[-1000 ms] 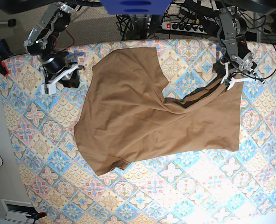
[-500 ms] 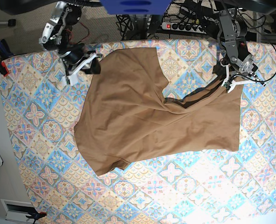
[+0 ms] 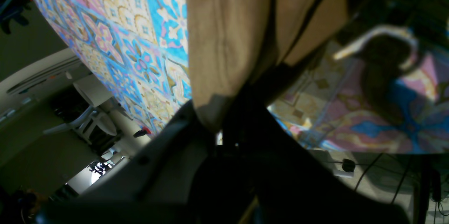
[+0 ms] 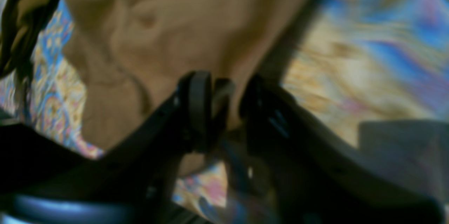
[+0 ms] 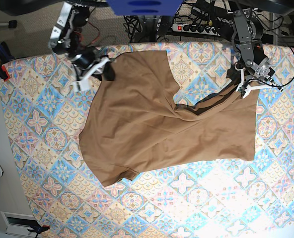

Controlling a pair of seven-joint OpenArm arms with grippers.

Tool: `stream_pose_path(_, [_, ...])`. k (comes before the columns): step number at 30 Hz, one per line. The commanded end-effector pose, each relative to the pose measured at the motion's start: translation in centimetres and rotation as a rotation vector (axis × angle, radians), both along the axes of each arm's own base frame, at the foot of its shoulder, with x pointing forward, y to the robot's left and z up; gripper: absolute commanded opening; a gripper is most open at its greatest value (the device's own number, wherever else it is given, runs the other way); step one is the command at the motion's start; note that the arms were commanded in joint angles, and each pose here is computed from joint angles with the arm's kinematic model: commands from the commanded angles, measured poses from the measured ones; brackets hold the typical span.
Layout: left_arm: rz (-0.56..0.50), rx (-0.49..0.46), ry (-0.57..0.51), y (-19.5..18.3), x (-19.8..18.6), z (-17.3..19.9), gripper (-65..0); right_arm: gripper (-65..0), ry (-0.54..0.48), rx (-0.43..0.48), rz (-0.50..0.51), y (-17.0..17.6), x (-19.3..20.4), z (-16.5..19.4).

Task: Layout the t-shirt on the table in an organized manner, then fold the t-shirt properly
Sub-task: 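Grasp the shirt edge near the right gripper and pull it outward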

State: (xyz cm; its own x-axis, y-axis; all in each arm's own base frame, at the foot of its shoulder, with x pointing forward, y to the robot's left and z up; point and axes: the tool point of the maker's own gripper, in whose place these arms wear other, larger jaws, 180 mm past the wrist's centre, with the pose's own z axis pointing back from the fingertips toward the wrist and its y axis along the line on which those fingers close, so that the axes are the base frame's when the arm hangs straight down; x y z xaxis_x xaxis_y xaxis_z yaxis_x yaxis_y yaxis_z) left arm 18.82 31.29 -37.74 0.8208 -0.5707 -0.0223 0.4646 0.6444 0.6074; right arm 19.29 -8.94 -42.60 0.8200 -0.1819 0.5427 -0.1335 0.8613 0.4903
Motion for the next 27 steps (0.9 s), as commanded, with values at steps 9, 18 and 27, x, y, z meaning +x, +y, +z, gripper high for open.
stream_pose_path(9, [0.006, 0.028, -0.021, 0.6, 0.3, 0.9, -65.0, -65.0, 0.019, -0.004, 0.038, 0.9, -0.3, -0.1])
stream_pose_path(18, [0.01, 0.028, -0.013, 0.7, 0.2, 0.7, -65.0, -65.0, 0.044, -0.101, -0.045, -5.1, 2.9, 0.8])
stream_pose_path(27, [0.012, 0.025, 0.014, 0.8, -0.2, -0.1, -65.0, -65.0, 0.037, -0.181, -0.043, -10.2, 8.5, 3.0])
